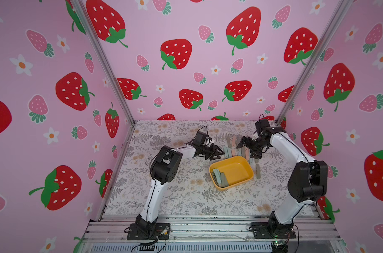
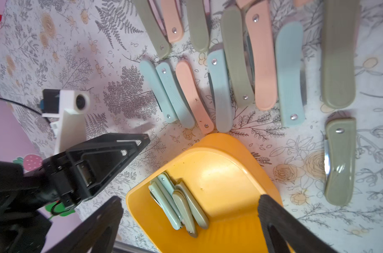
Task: Take the fruit knife out of the storage box
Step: Pick up the fruit knife from the storage box, then place the fruit knife at the center of the board, then pick up the fruit knife from the storage box.
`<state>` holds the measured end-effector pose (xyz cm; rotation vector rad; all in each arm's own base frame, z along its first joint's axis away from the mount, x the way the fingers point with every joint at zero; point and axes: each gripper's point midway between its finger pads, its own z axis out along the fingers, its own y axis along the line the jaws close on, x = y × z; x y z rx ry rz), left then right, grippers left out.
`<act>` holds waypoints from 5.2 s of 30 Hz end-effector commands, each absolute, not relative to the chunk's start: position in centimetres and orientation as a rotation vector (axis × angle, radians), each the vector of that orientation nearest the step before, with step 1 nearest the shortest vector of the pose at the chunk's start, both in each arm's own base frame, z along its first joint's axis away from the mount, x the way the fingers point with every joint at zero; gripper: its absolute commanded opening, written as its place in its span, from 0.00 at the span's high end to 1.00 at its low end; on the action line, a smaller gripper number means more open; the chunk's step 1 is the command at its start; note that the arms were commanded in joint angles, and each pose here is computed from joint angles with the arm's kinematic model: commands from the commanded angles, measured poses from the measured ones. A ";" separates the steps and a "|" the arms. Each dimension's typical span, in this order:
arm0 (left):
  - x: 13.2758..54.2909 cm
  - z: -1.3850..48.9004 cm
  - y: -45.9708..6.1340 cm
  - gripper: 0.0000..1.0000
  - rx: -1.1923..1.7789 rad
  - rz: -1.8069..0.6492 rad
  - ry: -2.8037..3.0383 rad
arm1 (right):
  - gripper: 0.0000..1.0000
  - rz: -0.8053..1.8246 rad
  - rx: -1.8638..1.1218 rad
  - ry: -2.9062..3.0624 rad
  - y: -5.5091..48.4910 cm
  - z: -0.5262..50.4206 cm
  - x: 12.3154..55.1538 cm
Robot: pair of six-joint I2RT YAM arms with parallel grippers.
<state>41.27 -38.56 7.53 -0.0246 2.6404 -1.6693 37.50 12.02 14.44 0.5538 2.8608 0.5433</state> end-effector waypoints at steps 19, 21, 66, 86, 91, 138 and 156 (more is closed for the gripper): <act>27.0 18.1 -23.6 0.20 0.172 -1.059 2.566 | 0.20 0.082 -0.042 2.946 22.3 9.6 28.2; 25.5 18.5 -22.3 0.17 0.153 -1.027 2.555 | 0.23 0.035 -0.045 2.945 22.5 9.0 27.9; 23.0 16.7 -20.6 0.07 0.077 -1.042 2.558 | 0.96 -0.244 -0.259 2.885 22.3 8.9 27.8; 33.2 20.5 -26.4 0.07 0.141 -1.111 2.500 | 0.98 0.008 0.042 2.837 19.1 14.4 41.1; 35.6 20.0 -27.5 0.08 0.154 -1.125 2.525 | 0.99 0.001 0.049 2.833 18.9 12.3 46.8; 38.8 14.6 -29.2 0.08 0.037 -1.270 2.651 | 0.51 -0.007 0.041 2.794 18.5 5.6 54.5; 31.2 17.1 -26.3 0.08 0.171 -1.171 2.625 | 0.54 -0.067 -0.009 2.752 19.3 14.4 43.5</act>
